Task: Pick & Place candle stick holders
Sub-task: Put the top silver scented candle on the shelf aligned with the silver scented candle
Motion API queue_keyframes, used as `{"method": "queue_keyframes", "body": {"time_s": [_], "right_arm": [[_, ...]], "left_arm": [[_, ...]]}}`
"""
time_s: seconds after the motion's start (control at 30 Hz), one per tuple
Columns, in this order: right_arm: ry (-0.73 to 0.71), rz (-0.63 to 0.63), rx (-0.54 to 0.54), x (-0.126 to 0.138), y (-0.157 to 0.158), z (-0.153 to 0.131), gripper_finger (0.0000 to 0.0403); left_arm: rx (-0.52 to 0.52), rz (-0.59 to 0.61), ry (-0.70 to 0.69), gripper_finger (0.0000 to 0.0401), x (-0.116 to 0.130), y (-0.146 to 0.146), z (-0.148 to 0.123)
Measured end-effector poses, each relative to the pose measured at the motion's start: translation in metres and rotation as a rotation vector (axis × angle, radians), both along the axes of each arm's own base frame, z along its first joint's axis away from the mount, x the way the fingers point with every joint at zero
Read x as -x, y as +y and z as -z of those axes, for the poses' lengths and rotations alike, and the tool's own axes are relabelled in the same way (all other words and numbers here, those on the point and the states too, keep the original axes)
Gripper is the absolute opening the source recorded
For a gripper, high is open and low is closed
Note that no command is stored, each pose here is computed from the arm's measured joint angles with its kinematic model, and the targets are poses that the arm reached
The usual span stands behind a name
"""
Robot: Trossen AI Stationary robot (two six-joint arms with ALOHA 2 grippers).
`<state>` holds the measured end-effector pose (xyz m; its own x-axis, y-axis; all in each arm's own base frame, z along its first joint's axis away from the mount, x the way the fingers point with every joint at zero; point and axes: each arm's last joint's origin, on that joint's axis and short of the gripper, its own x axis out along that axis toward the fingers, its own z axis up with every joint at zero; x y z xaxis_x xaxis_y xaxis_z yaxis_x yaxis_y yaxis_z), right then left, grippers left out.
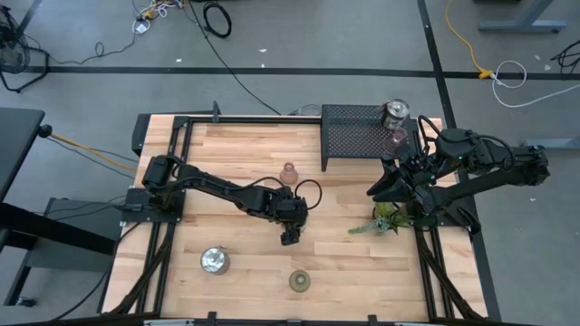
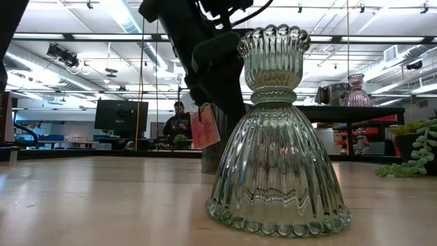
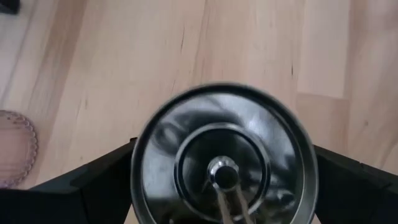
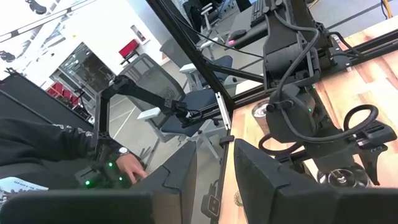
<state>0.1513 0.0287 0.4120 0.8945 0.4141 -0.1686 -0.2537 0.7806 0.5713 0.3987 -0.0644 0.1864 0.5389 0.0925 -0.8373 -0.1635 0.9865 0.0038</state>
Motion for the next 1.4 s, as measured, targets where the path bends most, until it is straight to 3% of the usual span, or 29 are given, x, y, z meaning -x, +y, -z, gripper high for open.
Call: {"method": "queue_keyframes", "body": {"time_s": [0.33, 0.47, 0.6, 0.93, 1.13, 1.4], "right_arm": [[-0.002, 0.0, 0.003, 0.0, 0.0, 0.0, 0.0107], [-0.001, -0.001, 0.003, 0.0, 0.0, 0.0, 0.0107], [-0.003, -0.001, 0.007, 0.0, 0.0, 0.0, 0.0107], [-0.01, -0.004, 0.023, 0.0, 0.0, 0.0, 0.0107], [-0.013, -0.005, 0.03, 0.0, 0.0, 0.0, 0.0107], [-0.013, 0.026, 0.038, 0.0, -0.001, 0.0, 0.0107]], "left_arm": [[0.013, 0.038, -0.005, 0.0397, 0.0, -0.007, 0.0], [-0.016, 0.015, -0.007, 0.0389, 0.001, -0.006, 0.0], [-0.017, 0.006, -0.008, 0.0355, 0.0, -0.003, 0.0], [0.011, -0.042, 0.007, 0.0355, -0.001, -0.001, -0.005], [-0.025, -0.048, 0.049, 0.0355, -0.008, 0.008, -0.048], [-0.13, -0.003, -0.088, 0.0355, -0.015, 0.043, -0.161]]}}
